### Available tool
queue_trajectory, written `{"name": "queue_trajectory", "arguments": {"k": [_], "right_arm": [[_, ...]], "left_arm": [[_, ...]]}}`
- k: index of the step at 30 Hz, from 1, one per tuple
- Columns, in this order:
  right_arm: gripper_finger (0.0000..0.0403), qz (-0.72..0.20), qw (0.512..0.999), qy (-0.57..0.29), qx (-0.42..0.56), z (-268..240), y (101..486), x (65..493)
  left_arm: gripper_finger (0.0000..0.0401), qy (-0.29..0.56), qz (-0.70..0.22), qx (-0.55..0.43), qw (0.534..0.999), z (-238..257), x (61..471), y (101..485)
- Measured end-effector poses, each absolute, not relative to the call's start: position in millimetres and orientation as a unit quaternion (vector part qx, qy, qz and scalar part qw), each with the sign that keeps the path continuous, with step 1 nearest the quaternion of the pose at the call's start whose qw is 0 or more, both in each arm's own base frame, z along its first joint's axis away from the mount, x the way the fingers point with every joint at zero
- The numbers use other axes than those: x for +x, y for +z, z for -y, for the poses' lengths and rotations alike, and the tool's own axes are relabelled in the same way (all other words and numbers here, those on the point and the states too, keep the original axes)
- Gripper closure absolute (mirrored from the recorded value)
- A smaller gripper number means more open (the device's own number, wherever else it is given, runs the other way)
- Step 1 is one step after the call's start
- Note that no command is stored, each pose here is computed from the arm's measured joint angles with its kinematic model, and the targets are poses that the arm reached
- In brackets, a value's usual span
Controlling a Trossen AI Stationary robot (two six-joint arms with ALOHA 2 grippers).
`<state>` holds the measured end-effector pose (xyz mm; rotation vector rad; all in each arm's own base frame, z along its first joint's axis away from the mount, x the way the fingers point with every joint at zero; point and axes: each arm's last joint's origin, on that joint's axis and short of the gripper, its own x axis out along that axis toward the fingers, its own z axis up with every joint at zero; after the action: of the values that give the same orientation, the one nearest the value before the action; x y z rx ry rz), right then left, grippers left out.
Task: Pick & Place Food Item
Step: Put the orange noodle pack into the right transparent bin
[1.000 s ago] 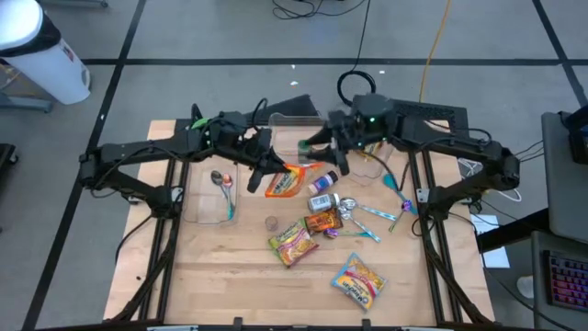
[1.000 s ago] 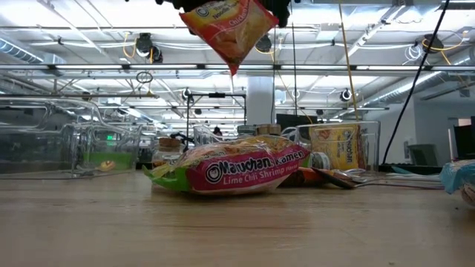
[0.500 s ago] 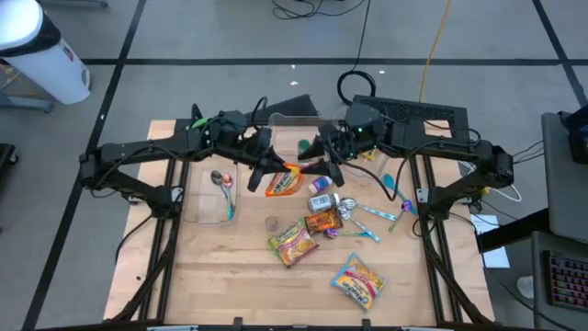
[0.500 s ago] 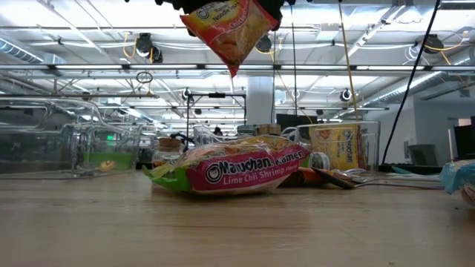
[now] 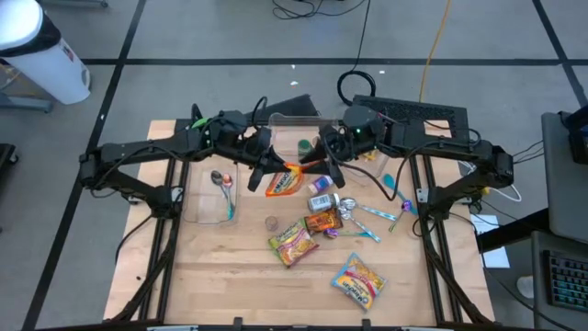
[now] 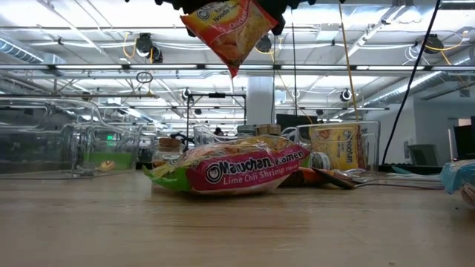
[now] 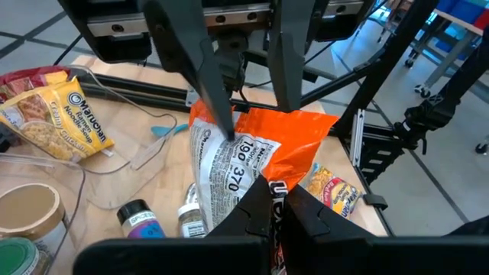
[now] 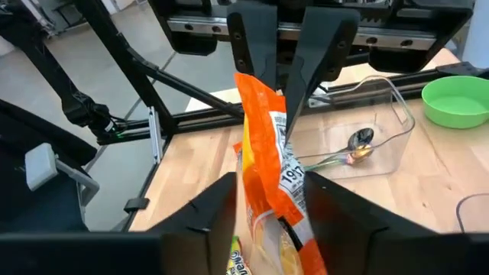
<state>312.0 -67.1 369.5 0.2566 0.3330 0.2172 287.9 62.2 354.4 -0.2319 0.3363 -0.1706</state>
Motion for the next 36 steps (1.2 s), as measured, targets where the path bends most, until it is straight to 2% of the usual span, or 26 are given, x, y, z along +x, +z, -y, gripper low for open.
{"name": "queue_trajectory", "arguments": {"k": [10, 20, 23, 36], "right_arm": [[0.0395, -0.181, 0.97, 0.107, 0.119, 67, 366, 311], [0.0402, -0.181, 0.974, 0.085, 0.107, 68, 366, 311], [0.0402, -0.182, 0.974, 0.084, 0.109, 68, 366, 311], [0.0403, -0.182, 0.972, 0.066, 0.133, 77, 366, 307]], "left_arm": [[0.0394, -0.085, -0.167, -0.115, 0.976, -62, 288, 354], [0.0384, -0.077, -0.154, -0.139, 0.975, -64, 289, 357], [0.037, -0.053, -0.152, -0.152, 0.975, -68, 288, 357], [0.022, -0.036, -0.146, -0.174, 0.973, -84, 283, 358]]}}
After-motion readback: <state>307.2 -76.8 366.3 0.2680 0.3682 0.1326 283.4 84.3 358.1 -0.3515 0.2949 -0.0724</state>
